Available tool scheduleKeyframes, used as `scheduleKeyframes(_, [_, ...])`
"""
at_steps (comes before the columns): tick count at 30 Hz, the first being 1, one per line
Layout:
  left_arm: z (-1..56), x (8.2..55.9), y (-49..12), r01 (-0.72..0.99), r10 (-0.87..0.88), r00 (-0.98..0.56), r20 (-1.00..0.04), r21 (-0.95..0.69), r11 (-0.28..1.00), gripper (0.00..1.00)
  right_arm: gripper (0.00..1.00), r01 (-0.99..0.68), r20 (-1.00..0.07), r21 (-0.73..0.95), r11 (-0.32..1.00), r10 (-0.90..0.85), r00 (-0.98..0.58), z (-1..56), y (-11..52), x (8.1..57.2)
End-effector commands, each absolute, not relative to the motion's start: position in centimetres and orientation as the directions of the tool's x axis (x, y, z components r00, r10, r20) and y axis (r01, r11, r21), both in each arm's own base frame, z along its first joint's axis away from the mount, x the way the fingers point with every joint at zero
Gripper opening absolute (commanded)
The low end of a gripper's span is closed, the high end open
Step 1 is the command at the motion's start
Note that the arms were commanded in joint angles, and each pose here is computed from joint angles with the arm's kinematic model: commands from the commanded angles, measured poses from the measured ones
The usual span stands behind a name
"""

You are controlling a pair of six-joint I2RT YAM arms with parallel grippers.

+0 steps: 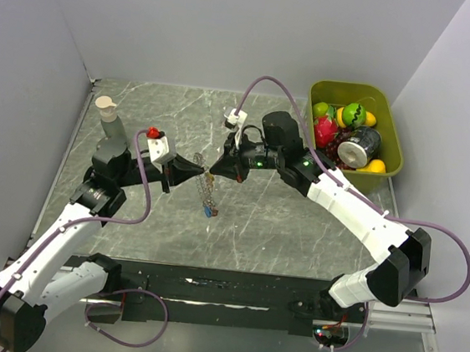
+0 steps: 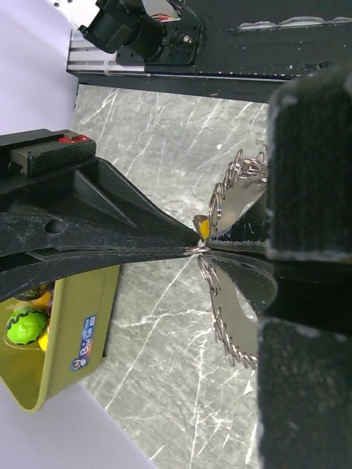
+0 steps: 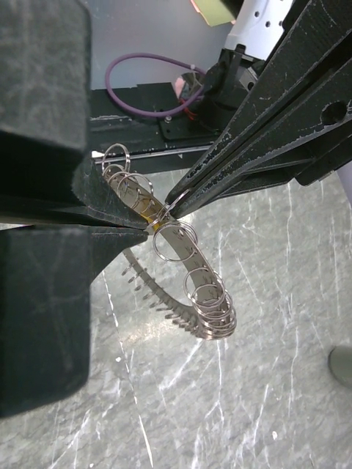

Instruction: Put the keys on the keyring

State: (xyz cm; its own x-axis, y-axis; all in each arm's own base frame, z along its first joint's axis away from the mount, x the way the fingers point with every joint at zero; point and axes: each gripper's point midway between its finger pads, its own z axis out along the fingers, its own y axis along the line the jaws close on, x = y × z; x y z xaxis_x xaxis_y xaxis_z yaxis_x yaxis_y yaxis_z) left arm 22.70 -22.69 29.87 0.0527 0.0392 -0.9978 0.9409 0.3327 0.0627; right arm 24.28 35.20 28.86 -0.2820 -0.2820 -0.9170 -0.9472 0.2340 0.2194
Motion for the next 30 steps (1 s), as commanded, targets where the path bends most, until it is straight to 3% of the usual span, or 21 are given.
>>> scheduleKeyframes(1, [32.8, 20.3, -23.3, 0.962, -0.030, 0.158, -0.987, 0.147, 0.230, 0.01, 0.00, -0.948, -0.936, 0.176, 0.267, -0.253, -0.245, 29.8, 34.8, 25.6])
scheduleKeyframes(11, [32.9, 19.9, -23.6, 0.966, -0.051, 0.177, -0.983, 0.164, 0.198, 0.01, 0.00, -0.970, -0.945, 0.163, 0.179, -0.253, -0.206, 30.2, 34.9, 24.1])
scheduleKeyframes(14, [32.8, 19.8, -23.6, 0.967, -0.047, 0.184, -0.982, 0.172, 0.190, 0.01, 0.10, -0.975, -0.957, 0.145, 0.171, -0.225, -0.181, 30.9, 34.5, 23.8])
scheduleKeyframes(17, [32.5, 19.7, -23.6, 0.969, -0.041, 0.180, -0.983, 0.170, 0.181, 0.01, 0.44, -0.977, -0.973, 0.117, 0.176, -0.176, -0.148, 32.3, 33.7, 23.6])
scheduleKeyframes(20, [32.6, 19.3, -23.7, 0.970, -0.046, 0.187, -0.981, 0.177, 0.165, 0.01, 0.67, -0.980, -0.989, 0.068, 0.187, -0.115, -0.091, 34.1, 32.6, 23.3])
scheduleKeyframes(23, [32.8, 18.8, -23.7, 0.971, -0.056, 0.205, -0.977, 0.196, 0.139, 0.01, 0.78, -0.985, -0.998, 0.023, 0.171, -0.054, -0.032, 36.1, 31.5, 22.4])
scheduleKeyframes(30, [33.7, 17.6, -24.0, 0.976, -0.097, 0.211, -0.973, 0.204, 0.077, 0.01, 0.80, -1.000, -1.000, -0.011, -0.020, 0.009, 0.011, 38.2, 31.7, 19.3])
